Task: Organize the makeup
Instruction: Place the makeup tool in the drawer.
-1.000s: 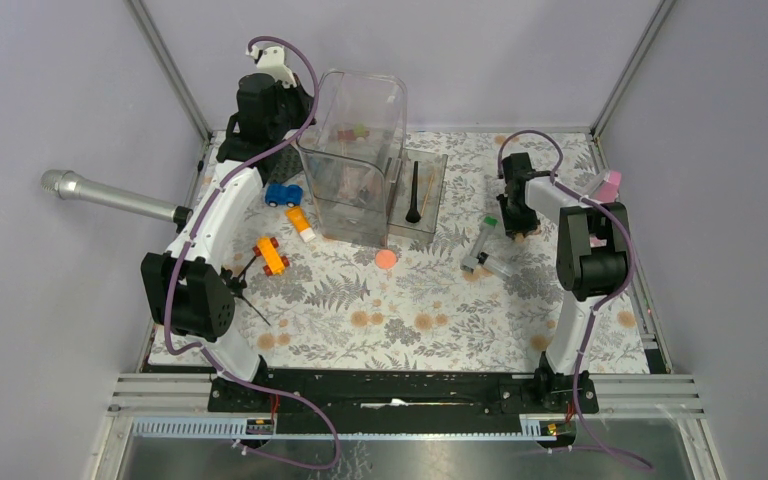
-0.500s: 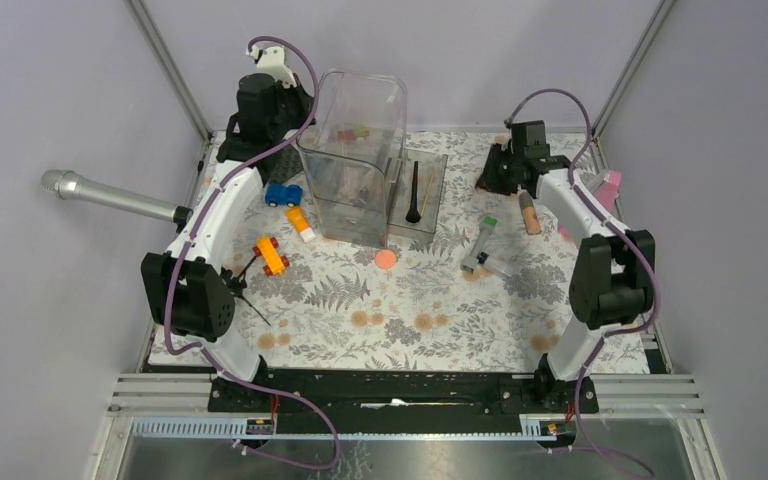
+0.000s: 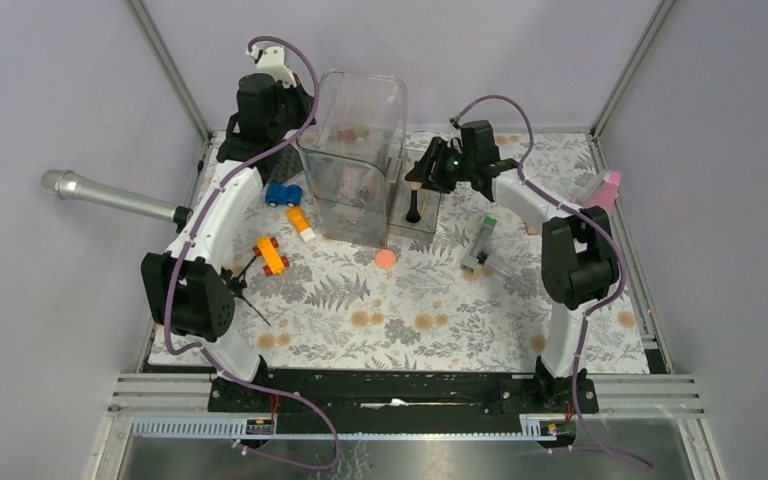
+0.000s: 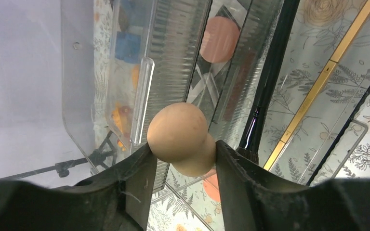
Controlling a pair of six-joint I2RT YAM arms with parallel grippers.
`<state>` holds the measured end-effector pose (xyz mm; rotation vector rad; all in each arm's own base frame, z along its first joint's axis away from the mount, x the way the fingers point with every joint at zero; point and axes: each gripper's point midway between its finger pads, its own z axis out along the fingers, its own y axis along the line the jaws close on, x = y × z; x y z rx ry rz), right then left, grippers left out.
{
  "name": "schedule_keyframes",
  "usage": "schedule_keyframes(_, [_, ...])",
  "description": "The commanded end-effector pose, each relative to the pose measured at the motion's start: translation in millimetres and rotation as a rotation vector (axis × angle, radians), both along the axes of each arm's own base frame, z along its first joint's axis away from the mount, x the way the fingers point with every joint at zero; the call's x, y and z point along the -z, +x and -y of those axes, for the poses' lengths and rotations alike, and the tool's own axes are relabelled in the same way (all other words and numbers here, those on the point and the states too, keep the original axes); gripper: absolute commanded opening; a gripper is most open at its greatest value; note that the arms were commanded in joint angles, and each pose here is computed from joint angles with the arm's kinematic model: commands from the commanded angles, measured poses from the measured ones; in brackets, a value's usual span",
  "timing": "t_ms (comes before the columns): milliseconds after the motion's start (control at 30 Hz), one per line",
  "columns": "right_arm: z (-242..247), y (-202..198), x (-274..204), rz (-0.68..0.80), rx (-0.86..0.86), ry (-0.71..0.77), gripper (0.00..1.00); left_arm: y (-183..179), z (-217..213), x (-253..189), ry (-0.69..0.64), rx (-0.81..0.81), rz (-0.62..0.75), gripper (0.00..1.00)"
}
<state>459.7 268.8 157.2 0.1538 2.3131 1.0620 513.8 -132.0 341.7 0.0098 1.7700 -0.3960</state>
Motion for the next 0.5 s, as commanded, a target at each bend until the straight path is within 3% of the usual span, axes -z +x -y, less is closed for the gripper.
schedule_keyframes(0, [-7,8,-33,0.079,-0.009,0.051,0.58,-18,20,74,0.040,0.086,-0.238,0.05])
schedule_keyframes(200, [6,0,-36,0.115,0.001,-0.020,0.67,-18,21,73,0.038,0.088,-0.239,0.05])
schedule_keyframes(467, [14,-34,-38,0.234,-0.008,-0.149,0.65,-17,21,74,0.039,0.087,-0.238,0.05])
